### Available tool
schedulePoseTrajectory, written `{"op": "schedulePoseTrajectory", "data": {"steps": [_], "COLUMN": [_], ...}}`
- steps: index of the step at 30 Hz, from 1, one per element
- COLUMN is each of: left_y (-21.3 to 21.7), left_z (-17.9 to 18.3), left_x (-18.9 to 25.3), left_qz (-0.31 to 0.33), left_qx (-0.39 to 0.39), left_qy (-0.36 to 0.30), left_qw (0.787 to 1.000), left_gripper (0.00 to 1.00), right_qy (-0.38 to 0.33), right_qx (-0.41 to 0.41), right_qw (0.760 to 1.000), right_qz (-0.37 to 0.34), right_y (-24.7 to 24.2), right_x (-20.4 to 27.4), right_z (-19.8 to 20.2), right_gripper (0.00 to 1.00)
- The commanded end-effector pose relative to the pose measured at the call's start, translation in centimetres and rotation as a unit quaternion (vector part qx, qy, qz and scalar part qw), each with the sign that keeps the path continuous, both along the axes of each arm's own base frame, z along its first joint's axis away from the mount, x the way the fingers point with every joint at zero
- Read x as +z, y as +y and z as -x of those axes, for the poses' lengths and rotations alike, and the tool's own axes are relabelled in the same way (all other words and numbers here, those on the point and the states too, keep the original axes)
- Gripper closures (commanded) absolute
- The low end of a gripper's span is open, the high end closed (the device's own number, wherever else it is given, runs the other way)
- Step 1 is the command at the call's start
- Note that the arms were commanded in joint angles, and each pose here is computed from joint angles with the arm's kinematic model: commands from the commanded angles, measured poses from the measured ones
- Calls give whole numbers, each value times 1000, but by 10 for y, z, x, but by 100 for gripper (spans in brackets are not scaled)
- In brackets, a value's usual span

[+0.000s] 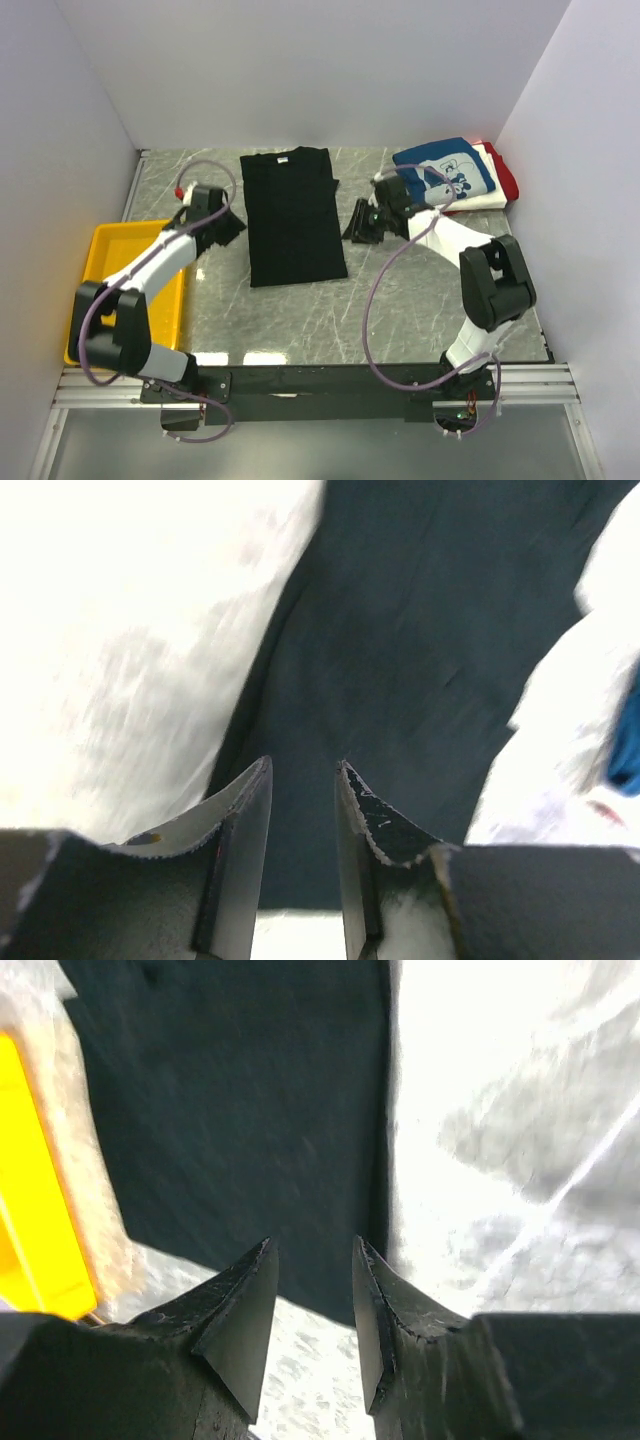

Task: Fold and stack the t-shirts
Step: Fold the tshirt

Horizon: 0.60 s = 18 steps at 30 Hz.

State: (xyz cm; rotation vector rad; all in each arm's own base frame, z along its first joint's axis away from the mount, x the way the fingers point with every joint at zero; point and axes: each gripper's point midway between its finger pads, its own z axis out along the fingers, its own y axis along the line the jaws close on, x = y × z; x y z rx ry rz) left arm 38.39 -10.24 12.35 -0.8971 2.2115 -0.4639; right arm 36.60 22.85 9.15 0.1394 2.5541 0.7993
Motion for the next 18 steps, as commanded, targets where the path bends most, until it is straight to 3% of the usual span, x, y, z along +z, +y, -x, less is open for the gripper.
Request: {"op": "schedulePoseTrajectory", "data": {"steps": [1,10,18], "left_y": [-10,-16,-23], "left_z": [36,85,100], "left_x": [-24,-52,-61], "left_qz": [12,29,43], "left_qx": [-13,-34,-47], "left_qy": [23,40,45], "left_qw": [1000,998,997], "left_gripper": [63,64,63], "right_qy": [-15,1,9], "right_qx": [14,23,24], "right_qw": [1000,1000,1000], "right_qz": [-14,12,0], "right_y": [9,1,3], "right_x": [-4,-37,-46], "right_z": [23,62,68], "right_gripper": [57,57,56]}}
